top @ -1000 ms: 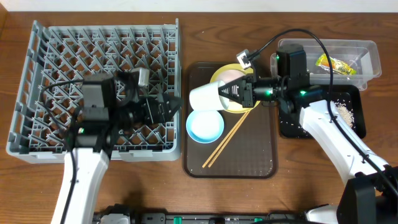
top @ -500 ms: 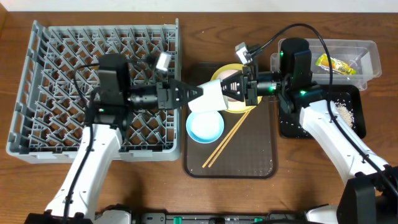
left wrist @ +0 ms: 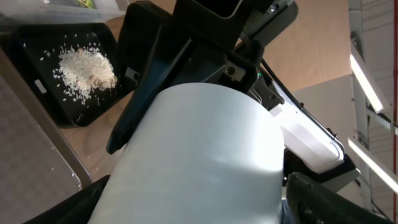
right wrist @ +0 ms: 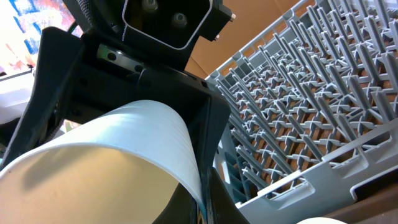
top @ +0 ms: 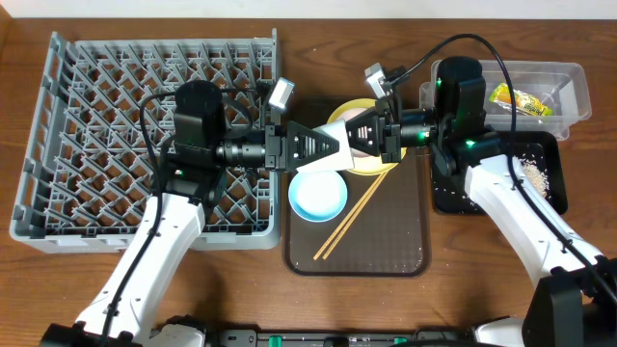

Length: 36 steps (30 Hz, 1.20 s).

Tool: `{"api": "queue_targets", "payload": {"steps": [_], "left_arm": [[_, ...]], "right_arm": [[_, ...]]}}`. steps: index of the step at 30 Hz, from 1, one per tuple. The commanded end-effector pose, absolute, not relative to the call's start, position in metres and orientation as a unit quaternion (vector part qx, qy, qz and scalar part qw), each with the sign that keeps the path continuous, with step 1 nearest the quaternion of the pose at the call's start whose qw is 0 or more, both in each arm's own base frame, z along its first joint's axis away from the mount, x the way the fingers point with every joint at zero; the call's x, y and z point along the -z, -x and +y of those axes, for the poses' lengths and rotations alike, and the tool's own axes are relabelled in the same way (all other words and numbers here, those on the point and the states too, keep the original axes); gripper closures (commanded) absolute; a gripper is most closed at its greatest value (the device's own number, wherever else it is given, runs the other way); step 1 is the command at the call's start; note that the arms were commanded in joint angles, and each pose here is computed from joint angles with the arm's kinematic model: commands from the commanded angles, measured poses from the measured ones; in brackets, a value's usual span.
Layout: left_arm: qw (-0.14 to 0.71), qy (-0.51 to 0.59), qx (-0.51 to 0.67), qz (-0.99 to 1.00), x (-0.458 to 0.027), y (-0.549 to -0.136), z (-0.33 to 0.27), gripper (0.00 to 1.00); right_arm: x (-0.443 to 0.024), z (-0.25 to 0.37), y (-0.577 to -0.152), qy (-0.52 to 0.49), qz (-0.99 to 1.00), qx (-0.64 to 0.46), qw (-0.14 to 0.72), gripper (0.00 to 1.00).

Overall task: Sort waste into correct bins and load items into the dishwasher rack
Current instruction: 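Hand the white bowl from the right gripper to the left gripper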

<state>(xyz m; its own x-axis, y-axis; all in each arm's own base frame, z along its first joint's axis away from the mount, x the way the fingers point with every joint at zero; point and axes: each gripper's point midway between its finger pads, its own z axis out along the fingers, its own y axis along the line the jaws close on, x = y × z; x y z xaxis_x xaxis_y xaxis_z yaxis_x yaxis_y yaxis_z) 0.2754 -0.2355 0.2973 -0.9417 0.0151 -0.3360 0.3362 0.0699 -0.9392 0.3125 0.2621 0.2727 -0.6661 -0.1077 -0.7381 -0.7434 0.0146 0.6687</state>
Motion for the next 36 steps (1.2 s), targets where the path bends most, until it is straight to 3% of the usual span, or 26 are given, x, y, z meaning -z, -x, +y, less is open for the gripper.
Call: {"api": "queue_targets", "payload": {"steps": [1, 7, 14, 17, 21, 26, 36], "left_arm": [[0.104, -0.137, 0.679, 0.713, -0.307, -0.266, -0.243, 0.14], [0.11, -0.133, 0.677, 0.715, -0.307, -0.269, -0.242, 0.18], [0.122, -0.123, 0.672, 0.72, -0.305, -0.275, -0.242, 0.33], [0.138, -0.135, 0.668, 0.719, -0.305, -0.276, -0.242, 0.46], [0.17, -0.154, 0.658, 0.717, -0.303, -0.28, -0.242, 0.59], [0.226, -0.132, 0.614, 0.744, -0.285, -0.302, -0.233, 0.72], [0.315, -0.067, 0.516, 0.794, -0.255, -0.346, -0.171, 0.81]], "right_arm": [[-0.271, 0.265, -0.321, 0.311, 0.676, -0.612, 0.267, 0.99], [-0.271, 0.265, -0.321, 0.311, 0.677, -0.612, 0.267, 0.99], [-0.27, 0.265, -0.326, 0.304, 0.683, -0.605, 0.274, 0.99], [-0.27, 0.265, -0.326, 0.305, 0.682, -0.605, 0.275, 0.98], [-0.27, 0.264, -0.326, 0.305, 0.682, -0.605, 0.275, 0.79], [-0.267, 0.256, -0.332, 0.291, 0.691, -0.602, 0.274, 0.76], [-0.244, 0.206, -0.354, 0.215, 0.739, -0.579, 0.269, 0.73]]}}
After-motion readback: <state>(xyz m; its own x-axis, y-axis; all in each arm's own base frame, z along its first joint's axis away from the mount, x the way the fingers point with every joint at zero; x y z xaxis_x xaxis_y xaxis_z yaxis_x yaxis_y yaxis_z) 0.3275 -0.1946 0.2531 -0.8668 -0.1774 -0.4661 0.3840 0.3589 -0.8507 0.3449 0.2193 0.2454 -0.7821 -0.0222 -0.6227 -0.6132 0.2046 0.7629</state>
